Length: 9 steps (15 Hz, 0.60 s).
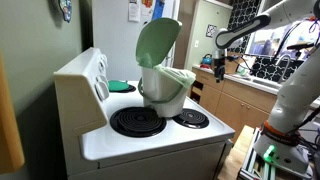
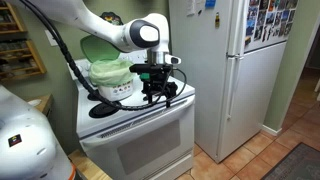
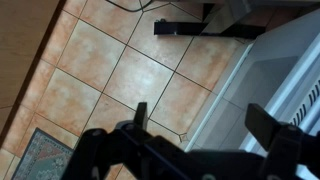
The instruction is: Use the kitchen thong to lift the coke can and put it in the bin
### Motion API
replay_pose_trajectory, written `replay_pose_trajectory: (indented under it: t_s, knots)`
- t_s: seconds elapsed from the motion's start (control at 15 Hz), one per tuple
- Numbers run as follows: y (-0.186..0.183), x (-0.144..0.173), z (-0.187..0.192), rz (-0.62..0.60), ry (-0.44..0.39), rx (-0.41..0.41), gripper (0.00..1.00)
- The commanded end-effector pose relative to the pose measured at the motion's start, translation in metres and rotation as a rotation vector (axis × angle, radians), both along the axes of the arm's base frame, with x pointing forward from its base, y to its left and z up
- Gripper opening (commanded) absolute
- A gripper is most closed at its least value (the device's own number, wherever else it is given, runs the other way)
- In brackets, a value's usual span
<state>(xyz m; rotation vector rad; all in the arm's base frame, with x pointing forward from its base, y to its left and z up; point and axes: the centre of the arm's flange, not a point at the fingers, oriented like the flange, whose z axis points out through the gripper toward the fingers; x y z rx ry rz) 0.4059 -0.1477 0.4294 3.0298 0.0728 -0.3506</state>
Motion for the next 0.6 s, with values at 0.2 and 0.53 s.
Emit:
replay_pose_trajectory:
  t_s: [0.2, 0.53]
  knots:
    - [0.011, 0.018, 0.012, -0.069, -0.038, 0.006, 1.00]
    - [0.063, 0.085, 0.068, -0.256, -0.224, 0.013, 1.00]
